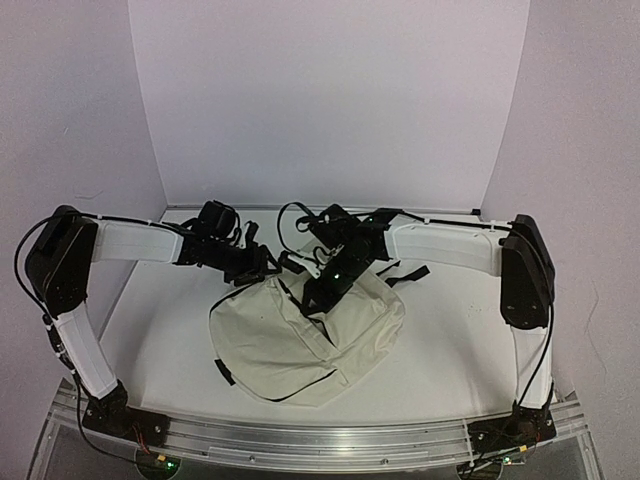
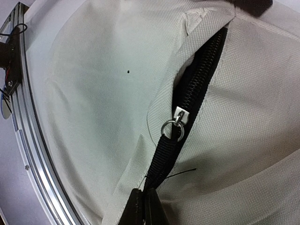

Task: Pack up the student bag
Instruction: Zip the student bag at the center of the board.

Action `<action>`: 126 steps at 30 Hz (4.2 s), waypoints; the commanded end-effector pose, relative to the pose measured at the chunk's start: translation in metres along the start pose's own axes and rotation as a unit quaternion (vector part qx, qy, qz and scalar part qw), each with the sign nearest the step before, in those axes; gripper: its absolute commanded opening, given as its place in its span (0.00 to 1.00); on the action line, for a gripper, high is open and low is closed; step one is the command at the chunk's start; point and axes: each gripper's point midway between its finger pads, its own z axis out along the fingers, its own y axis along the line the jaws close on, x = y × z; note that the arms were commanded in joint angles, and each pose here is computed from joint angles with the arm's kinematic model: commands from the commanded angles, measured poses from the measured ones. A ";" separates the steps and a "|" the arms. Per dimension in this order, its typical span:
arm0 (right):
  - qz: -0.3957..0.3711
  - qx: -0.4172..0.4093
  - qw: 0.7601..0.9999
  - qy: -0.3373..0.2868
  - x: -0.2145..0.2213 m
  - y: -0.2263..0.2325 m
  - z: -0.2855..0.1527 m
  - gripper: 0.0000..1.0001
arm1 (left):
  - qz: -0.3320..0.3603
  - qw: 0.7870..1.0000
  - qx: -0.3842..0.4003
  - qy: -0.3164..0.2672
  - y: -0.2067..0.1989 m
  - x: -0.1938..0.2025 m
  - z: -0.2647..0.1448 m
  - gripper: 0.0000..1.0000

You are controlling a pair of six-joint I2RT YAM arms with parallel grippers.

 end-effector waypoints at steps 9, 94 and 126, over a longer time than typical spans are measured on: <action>0.008 -0.008 0.999 0.034 0.015 0.007 0.004 0.00 | 0.040 0.996 0.071 0.021 -0.037 0.018 0.000 0.32; 0.058 0.006 0.986 0.155 0.169 -0.033 -0.034 0.00 | -0.032 0.994 -0.071 -0.080 0.080 -0.055 -0.065 0.00; 0.098 0.109 0.988 -0.055 -0.024 -0.162 -0.085 0.89 | -0.181 0.968 -0.100 -0.139 0.052 0.060 -0.119 0.82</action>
